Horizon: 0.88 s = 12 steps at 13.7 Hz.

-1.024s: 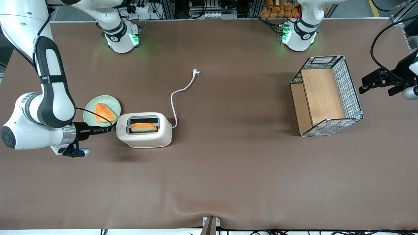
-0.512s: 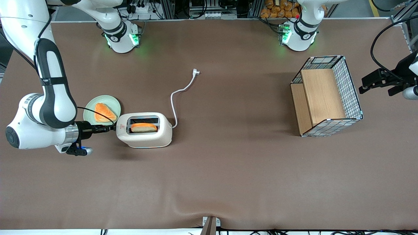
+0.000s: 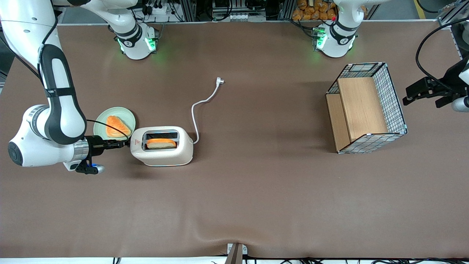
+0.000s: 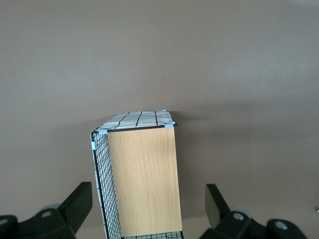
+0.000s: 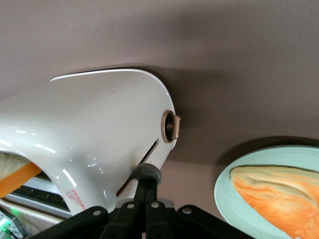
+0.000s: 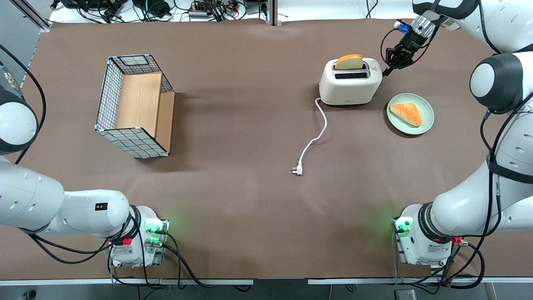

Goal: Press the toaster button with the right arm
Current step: 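Press the lever down with the right gripper and hold it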

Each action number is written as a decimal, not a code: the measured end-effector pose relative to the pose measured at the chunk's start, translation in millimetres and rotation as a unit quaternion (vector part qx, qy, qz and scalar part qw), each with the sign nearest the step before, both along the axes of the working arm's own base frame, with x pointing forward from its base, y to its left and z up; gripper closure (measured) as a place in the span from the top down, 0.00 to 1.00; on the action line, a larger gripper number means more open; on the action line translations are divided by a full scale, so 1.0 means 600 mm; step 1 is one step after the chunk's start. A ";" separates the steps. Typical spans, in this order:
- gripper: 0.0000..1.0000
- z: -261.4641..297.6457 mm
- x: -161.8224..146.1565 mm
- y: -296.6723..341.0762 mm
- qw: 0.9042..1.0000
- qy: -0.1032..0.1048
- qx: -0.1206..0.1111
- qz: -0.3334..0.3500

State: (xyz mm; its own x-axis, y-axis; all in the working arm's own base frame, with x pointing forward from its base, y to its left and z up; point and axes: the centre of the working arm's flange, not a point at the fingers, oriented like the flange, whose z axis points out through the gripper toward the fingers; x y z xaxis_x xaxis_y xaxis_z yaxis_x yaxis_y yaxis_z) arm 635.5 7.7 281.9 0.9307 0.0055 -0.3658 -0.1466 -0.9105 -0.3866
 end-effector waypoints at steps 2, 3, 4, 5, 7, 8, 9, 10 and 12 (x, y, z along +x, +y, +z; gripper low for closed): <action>0.01 -0.009 -0.003 -0.002 1.000 -0.002 0.001 -0.004; 0.01 -0.011 -0.003 -0.002 1.000 -0.004 0.002 -0.006; 0.01 -0.011 -0.003 -0.003 1.000 -0.005 0.003 -0.006; 0.01 -0.011 -0.003 -0.003 1.000 -0.006 0.004 -0.006; 0.01 -0.013 -0.004 -0.004 1.000 -0.007 0.005 -0.005; 0.01 -0.016 -0.004 -0.004 1.000 -0.009 0.005 -0.005; 0.01 -0.019 -0.005 -0.005 1.000 -0.010 0.005 -0.005; 0.01 -0.022 -0.006 -0.005 1.000 -0.012 0.005 -0.006; 0.01 -0.025 -0.007 -0.005 1.000 -0.014 0.004 -0.007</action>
